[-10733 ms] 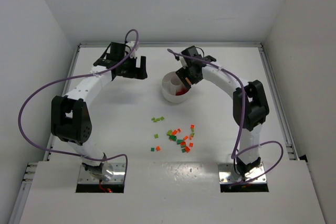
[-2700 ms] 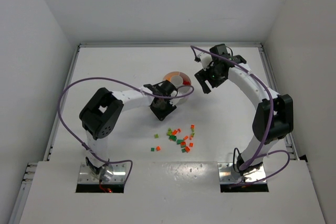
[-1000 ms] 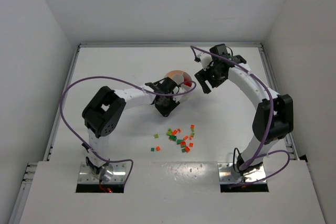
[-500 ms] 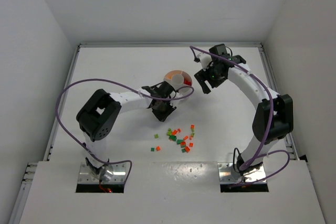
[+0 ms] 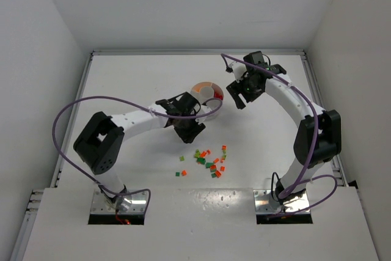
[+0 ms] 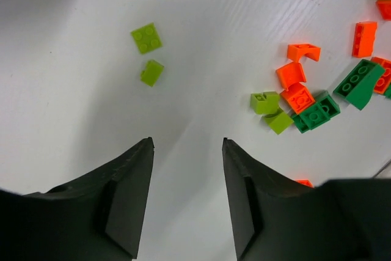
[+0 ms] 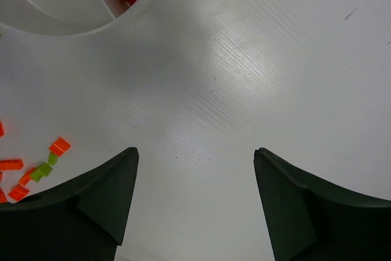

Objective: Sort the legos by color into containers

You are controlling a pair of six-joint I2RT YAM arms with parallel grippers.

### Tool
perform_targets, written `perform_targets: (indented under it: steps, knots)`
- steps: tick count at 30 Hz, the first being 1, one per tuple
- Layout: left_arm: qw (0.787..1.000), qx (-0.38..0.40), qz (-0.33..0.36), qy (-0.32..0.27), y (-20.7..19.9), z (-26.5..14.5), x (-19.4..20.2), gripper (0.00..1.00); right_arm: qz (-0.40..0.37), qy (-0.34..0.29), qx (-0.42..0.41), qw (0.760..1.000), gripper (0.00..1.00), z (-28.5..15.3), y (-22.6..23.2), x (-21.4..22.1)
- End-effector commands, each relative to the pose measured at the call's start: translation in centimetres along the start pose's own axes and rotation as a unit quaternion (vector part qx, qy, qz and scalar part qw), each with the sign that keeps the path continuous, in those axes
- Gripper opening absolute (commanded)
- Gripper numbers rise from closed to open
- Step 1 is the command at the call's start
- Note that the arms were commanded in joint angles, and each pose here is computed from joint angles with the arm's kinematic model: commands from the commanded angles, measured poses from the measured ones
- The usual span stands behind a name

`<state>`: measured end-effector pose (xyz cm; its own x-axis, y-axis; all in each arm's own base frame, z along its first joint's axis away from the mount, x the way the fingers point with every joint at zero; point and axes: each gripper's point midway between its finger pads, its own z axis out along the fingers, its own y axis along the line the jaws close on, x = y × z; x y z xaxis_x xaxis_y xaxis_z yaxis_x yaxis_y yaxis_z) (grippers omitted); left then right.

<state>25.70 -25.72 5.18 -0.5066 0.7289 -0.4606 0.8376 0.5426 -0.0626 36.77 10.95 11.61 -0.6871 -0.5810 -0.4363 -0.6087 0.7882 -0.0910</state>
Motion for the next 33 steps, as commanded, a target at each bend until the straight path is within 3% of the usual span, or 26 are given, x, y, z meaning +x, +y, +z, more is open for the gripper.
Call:
perform_targets:
  steps: [1, 7, 11, 29, 33]
  knots:
    - [0.999, 0.019, 0.029, 0.005, -0.6, 0.7, 0.0, 0.55, -0.009, -0.035, 0.012, 0.999, 0.76, -1.5, -0.3, -2.0]
    - [0.997, 0.015, 0.076, 0.014, 0.5, 2.2, -0.7, 0.58, -0.009, -0.035, 0.012, 0.999, 0.76, -1.6, -0.3, -1.8]
    - [0.995, 0.005, 0.095, 0.014, 1.4, 3.2, -2.1, 0.55, -0.009, -0.035, 0.012, 0.999, 0.76, -1.8, -0.2, -1.6]
    - [0.992, 0.025, 0.114, 0.04, 1.7, 6.5, -1.2, 0.43, -0.004, -0.028, 0.016, 0.999, 0.76, -1.6, -0.6, -1.1]
    - [0.992, 0.034, 0.119, 0.037, 1.4, 6.6, -1.3, 0.36, -0.004, -0.032, 0.018, 0.999, 0.76, -1.8, -0.7, -1.4]
